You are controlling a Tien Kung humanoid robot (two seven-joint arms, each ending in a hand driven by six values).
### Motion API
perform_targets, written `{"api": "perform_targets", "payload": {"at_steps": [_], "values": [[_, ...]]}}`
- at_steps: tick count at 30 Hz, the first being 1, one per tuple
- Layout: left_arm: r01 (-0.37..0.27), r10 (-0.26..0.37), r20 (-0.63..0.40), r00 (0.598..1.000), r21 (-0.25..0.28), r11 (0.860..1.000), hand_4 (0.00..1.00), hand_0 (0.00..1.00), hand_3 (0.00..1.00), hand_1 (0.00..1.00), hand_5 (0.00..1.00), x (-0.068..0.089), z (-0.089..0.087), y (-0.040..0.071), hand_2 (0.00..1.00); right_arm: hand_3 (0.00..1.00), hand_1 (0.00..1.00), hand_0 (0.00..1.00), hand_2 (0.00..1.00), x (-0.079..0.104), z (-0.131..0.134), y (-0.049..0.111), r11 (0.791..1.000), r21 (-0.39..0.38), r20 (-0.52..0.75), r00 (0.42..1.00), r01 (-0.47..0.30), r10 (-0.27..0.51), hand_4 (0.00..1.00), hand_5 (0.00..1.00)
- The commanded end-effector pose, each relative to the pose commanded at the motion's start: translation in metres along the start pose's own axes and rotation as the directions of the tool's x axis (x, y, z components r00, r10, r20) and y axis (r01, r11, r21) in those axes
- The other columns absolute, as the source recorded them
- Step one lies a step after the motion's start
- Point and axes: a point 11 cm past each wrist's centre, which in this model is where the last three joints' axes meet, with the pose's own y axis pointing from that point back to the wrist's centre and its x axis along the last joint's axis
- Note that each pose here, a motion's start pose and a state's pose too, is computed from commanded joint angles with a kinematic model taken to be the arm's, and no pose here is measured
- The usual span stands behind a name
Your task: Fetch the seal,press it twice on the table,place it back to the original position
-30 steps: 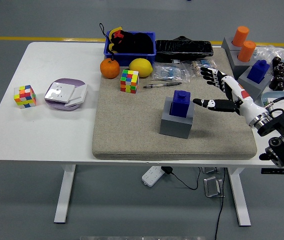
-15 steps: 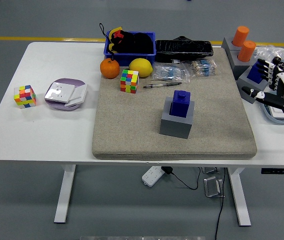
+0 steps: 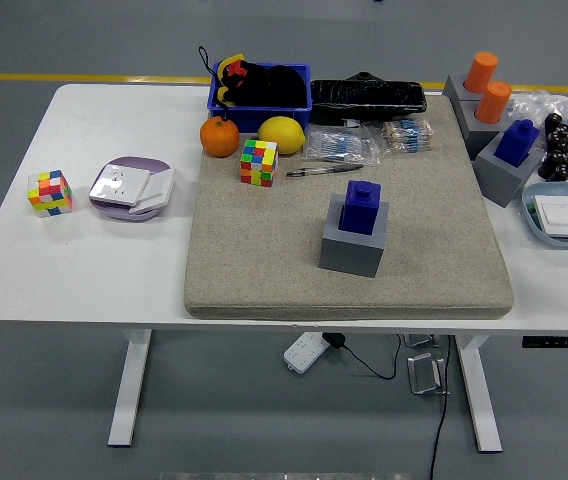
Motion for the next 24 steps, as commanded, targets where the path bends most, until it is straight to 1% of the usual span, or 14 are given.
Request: {"api": "perform_targets", "payload": {"at_steps": [7, 9, 10, 15, 16, 24], "values": [[-0.002, 0.002, -0.002, 1.0, -0.002, 1.0, 0.794, 0.815, 0.834, 0.814, 0.401, 0.0003, 0.0008, 0.0, 0.788, 0.731, 0.792, 0.861, 0.756, 0.0084, 0.0064, 0.0078, 0.999, -0.022, 0.018, 0.999, -0.032, 0.032, 0.926, 0.231], [-0.003, 0.003, -0.003, 1.0, -0.002, 1.0, 0.794, 0.815, 0.834, 0.814, 0.401, 0.0004, 0.001, 0.0001, 0.788, 0.731, 0.792, 0.861, 0.756, 0.0094, 0.0067, 0.0085, 0.999, -0.024, 0.02, 0.999, -0.036, 0.037, 0.926, 0.231], [-0.003, 0.003, -0.004, 1.0, -0.003, 1.0, 0.794, 0.815, 0.834, 0.815, 0.401, 0.0004, 0.0013, 0.0001, 0.788, 0.712, 0.772, 0.848, 0.743, 0.0098, 0.0068, 0.0087, 0.999, -0.025, 0.021, 0.999, -0.039, 0.039, 0.905, 0.219], [-0.002, 0.002, -0.004, 1.0, -0.004, 1.0, 0.794, 0.815, 0.834, 0.815, 0.401, -0.0004, 0.0019, 0.0, 0.788, 0.712, 0.772, 0.848, 0.743, 0.0106, 0.0066, 0.0091, 0.999, -0.026, 0.024, 0.999, -0.044, 0.045, 0.905, 0.219], [-0.002, 0.002, -0.004, 1.0, -0.004, 1.0, 0.794, 0.815, 0.834, 0.814, 0.4, -0.0006, 0.0019, 0.0, 0.788, 0.691, 0.761, 0.845, 0.726, 0.0105, 0.0064, 0.0092, 0.999, -0.026, 0.024, 0.999, -0.044, 0.045, 0.887, 0.207], [-0.005, 0.005, -0.006, 1.0, -0.002, 1.0, 0.793, 0.814, 0.834, 0.815, 0.401, -0.0003, 0.0014, -0.0001, 0.787, 0.676, 0.746, 0.84, 0.718, 0.0107, 0.0054, 0.0096, 0.999, -0.024, 0.028, 0.998, -0.047, 0.047, 0.876, 0.199]]}}
